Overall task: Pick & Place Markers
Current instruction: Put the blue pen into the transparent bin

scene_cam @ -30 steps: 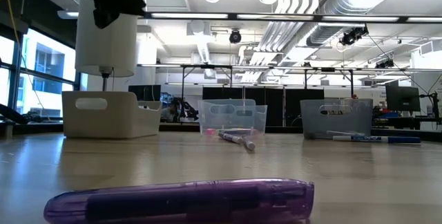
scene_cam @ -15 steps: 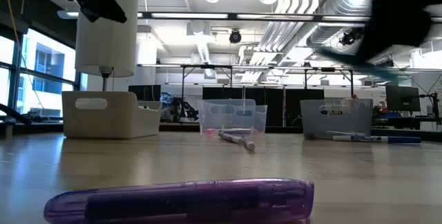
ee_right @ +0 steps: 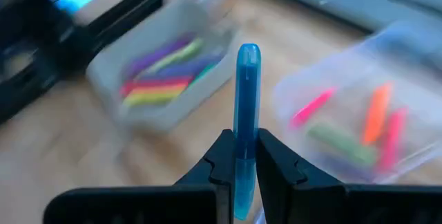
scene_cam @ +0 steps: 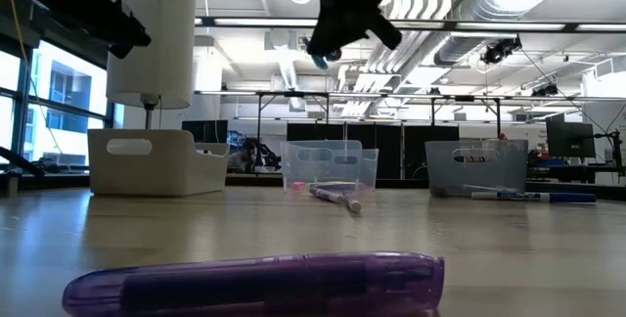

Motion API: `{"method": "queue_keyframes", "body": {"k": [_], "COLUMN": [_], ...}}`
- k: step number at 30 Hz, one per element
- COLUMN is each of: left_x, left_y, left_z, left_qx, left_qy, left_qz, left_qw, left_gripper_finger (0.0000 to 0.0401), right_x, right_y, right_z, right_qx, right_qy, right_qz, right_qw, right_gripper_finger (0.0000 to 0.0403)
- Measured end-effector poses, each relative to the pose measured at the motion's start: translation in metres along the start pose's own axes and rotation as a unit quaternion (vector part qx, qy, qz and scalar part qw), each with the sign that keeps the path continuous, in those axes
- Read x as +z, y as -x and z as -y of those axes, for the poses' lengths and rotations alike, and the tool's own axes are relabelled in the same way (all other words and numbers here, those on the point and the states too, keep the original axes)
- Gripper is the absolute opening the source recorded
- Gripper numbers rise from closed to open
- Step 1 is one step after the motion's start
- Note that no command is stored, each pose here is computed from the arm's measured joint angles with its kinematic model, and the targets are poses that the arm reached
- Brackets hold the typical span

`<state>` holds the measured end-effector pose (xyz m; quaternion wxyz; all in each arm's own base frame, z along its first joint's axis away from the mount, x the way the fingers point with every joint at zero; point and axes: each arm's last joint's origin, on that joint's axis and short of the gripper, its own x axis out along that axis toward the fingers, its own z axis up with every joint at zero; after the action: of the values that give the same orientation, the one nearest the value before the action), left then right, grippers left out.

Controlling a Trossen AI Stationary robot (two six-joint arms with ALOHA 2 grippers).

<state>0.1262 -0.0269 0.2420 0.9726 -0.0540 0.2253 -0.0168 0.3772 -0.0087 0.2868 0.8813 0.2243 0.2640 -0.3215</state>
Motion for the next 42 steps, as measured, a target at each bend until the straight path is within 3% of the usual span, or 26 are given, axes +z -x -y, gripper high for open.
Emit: {"method": "queue_keyframes", "body": {"k": [2, 6, 9, 13, 19, 27, 33, 39, 42], "left_x": [-0.005, -0.004, -0.004, -0.007, -0.01, -0.01, -0.01, -0.008, -0.007], "left_y": [0.004, 0.012, 0.015, 0.017, 0.017, 0.017, 0.017, 0.017, 0.015], "left_z": [-0.002, -0.003, -0.003, -0.004, -0.005, -0.005, -0.006, -0.007, -0.007], "left_qx": [-0.002, -0.006, -0.008, -0.006, -0.002, 0.001, 0.016, 0.031, 0.05], "left_qy": [0.004, 0.009, 0.01, 0.009, 0.006, 0.006, 0.012, 0.042, 0.067], "left_qz": [0.007, 0.032, 0.037, 0.029, 0.01, 0.01, 0.017, 0.026, 0.034], "left_qw": [1.0, 0.999, 0.999, 1.0, 1.0, 1.0, 1.0, 0.998, 0.996], "left_gripper_finger": [0.0078, 0.0078, 0.0078, 0.0078, 0.0078, 0.0078, 0.0078, 0.0113, 0.0149], "right_x": [0.024, 0.044, 0.044, 0.036, 0.035, 0.041, 0.035, 0.002, -0.026], "right_y": [-0.009, -0.039, -0.066, -0.092, -0.104, -0.071, -0.036, -0.006, 0.0], "right_z": [0.015, 0.048, 0.064, 0.077, 0.087, 0.083, 0.049, 0.012, -0.006], "right_qx": [-0.038, -0.103, -0.11, -0.122, -0.134, -0.089, -0.016, -0.042, -0.023], "right_qy": [-0.007, -0.04, -0.043, -0.063, -0.078, -0.093, -0.074, -0.004, 0.0], "right_qz": [-0.01, -0.073, -0.109, -0.141, -0.151, -0.201, -0.219, -0.224, -0.234], "right_qw": [0.999, 0.991, 0.987, 0.98, 0.976, 0.971, 0.973, 0.974, 0.972], "right_gripper_finger": [0.0027, 0.0027, 0.0031, 0.0068, 0.0102, 0.0098, 0.009, 0.0083, 0.0077]}}
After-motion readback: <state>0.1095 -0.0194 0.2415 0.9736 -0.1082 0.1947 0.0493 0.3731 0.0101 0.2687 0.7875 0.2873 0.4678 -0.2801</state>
